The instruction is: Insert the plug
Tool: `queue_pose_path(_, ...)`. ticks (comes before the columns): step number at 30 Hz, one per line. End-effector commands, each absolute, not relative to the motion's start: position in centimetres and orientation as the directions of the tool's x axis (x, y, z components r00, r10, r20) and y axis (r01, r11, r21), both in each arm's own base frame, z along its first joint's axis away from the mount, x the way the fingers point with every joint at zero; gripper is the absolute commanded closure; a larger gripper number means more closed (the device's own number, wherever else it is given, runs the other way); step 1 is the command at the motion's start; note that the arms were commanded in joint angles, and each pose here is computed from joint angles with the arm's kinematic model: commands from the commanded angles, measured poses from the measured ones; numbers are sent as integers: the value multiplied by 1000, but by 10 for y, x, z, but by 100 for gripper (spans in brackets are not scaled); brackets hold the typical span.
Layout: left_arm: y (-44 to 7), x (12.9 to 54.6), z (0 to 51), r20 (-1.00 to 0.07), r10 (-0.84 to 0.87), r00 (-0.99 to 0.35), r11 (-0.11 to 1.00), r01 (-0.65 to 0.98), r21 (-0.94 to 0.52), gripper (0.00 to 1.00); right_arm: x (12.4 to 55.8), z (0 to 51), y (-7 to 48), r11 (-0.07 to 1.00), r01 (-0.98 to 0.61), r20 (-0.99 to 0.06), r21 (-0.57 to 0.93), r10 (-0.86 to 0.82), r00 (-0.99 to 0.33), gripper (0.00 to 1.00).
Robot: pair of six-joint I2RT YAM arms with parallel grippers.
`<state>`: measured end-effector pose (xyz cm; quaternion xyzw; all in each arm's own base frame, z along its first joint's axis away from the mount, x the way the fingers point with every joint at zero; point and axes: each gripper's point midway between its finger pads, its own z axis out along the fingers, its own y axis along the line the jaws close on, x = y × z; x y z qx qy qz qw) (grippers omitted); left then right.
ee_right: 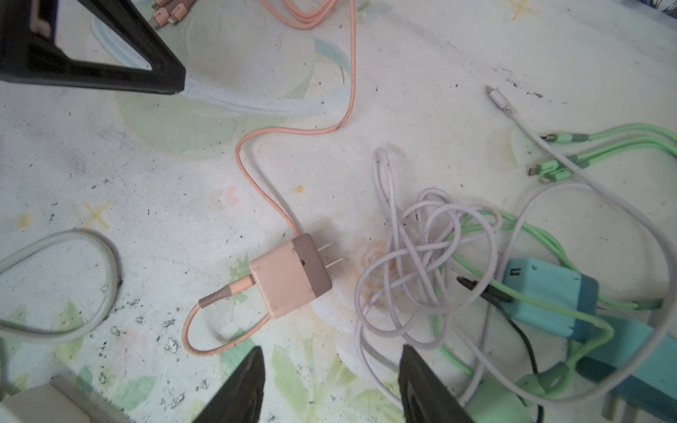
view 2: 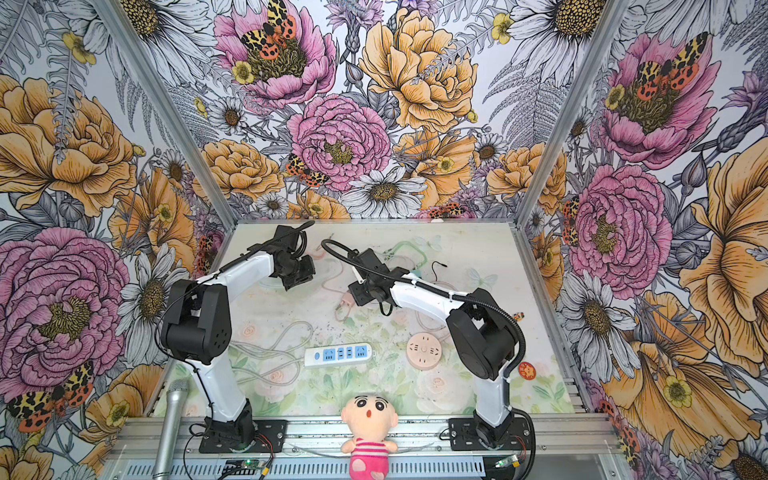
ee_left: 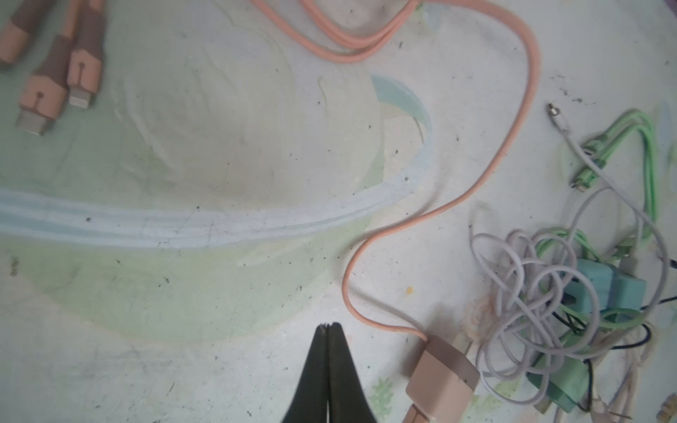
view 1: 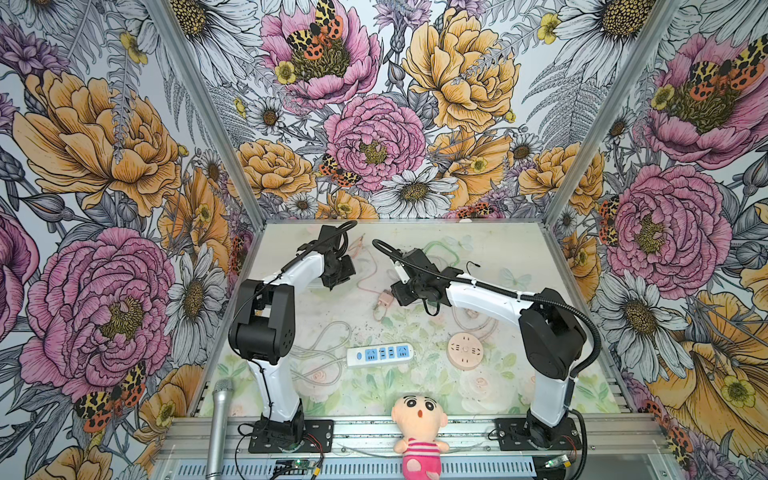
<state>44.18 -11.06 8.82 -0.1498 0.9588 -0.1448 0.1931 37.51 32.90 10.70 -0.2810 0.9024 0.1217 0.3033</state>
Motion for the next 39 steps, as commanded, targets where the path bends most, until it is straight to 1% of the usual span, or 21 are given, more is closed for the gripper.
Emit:
queue_pose_path(1, -120, 441, 100, -328, -308, -893, 917, -187, -351, 75, 379, 110, 338, 799, -601, -640, 30, -447, -625, 40)
queue_pose_path(4, -128, 436, 88, -309, -290, -906, 928, -188, -320, 59, 380, 111, 334, 807, -590, -644, 7, -448, -620, 39)
queue_pose_path(5, -131, 434, 83, -304, -283, -910, 935, -192, -299, 55, 381, 112, 332, 811, -586, -645, -3, -449, -618, 39)
queue_pose_path(7, -136, 432, 75, -294, -275, -915, 944, -198, -265, 53, 381, 114, 328, 817, -576, -648, -18, -448, -616, 39)
queue_pose_path(15, -146, 432, 58, -271, -320, -908, 937, -261, -232, 49, 380, 119, 309, 839, -537, -653, -85, -454, -606, 39)
queue_pose_path(27, -152, 440, 39, -233, -374, -898, 918, -323, -230, 49, 377, 123, 290, 863, -490, -672, -127, -438, -597, 39)
queue_pose_path(32, -155, 442, 35, -224, -386, -895, 913, -336, -231, 52, 375, 127, 282, 868, -473, -678, -152, -440, -589, 39)
queue_pose_path(36, -158, 443, 30, -214, -394, -894, 909, -345, -232, 59, 375, 127, 278, 871, -463, -680, -164, -440, -587, 39)
queue_pose_path(39, -162, 444, 25, -207, -390, -897, 911, -344, -229, 71, 373, 127, 275, 872, -459, -679, -168, -440, -587, 39)
